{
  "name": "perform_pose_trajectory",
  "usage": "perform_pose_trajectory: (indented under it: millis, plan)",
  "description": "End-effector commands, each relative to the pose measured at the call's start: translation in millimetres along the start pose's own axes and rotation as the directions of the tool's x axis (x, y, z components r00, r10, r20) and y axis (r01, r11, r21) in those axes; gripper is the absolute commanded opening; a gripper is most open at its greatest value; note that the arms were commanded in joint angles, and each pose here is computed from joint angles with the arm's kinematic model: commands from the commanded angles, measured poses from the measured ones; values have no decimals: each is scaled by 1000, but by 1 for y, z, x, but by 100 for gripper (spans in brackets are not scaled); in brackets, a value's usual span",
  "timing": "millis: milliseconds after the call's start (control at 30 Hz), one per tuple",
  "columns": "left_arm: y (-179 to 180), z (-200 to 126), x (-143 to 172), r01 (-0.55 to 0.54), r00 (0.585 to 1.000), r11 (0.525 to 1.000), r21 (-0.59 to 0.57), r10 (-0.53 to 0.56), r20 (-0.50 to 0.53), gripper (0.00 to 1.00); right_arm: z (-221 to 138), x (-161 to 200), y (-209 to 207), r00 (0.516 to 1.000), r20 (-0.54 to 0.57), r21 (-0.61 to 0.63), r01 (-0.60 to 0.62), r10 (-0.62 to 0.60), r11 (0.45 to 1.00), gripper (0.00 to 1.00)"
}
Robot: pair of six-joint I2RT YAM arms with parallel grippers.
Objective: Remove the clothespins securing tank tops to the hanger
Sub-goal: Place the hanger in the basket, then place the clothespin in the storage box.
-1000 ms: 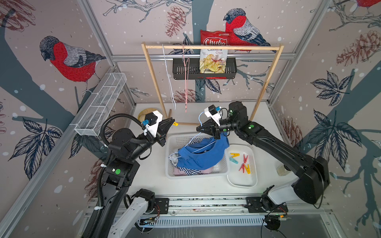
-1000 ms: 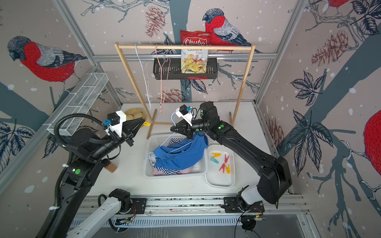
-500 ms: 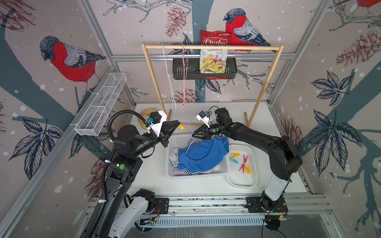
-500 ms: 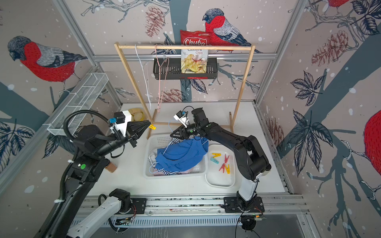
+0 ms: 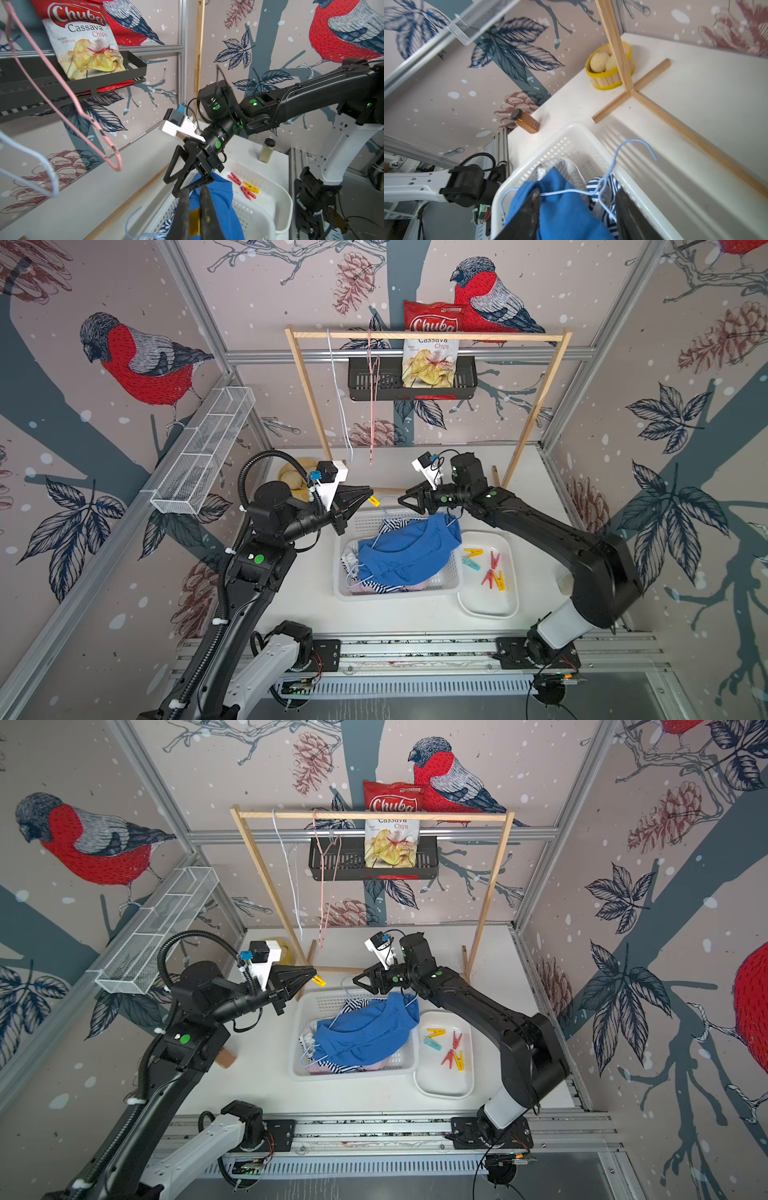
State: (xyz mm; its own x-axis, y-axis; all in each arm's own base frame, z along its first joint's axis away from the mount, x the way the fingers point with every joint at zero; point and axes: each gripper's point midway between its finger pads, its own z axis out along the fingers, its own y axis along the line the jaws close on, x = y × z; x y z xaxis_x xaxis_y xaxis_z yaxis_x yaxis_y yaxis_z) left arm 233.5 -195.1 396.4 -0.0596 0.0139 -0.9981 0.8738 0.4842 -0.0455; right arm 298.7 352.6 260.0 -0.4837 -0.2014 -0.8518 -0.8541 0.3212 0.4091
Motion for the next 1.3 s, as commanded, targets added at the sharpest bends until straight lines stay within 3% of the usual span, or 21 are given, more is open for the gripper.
perform_pose_trajectory:
  millis: [0,133,267,567,933,1100,1133,1267]
  plan:
    - [-20,4,-16,4,998,989,145,-12,56,0,-23,-22,31,993,102,-72,58,-51,996,66]
    - [-30,21,-15,-24,999,984,177,16,46,0,-47,-31,84,985,143,-266,127,-91,956,70]
    - [-46,40,-13,-46,999,969,242,41,25,0,-64,-38,115,974,167,-335,205,-156,920,73]
    - [-64,60,-4,-42,998,950,311,56,-36,0,-90,-37,140,952,179,-349,296,-247,889,73]
    - [-81,71,-9,-66,997,933,353,78,-20,0,-84,-33,148,954,167,-392,296,-249,871,70]
    - [-82,72,-10,-72,996,935,347,85,-20,0,-84,-30,150,953,162,-403,299,-254,865,61]
    - [-83,71,-10,-75,996,934,350,87,-19,1,-85,-30,150,952,166,-401,305,-258,864,57]
    - [-81,72,-9,-76,996,938,339,89,-23,23,-87,-32,151,949,178,-390,310,-259,867,44]
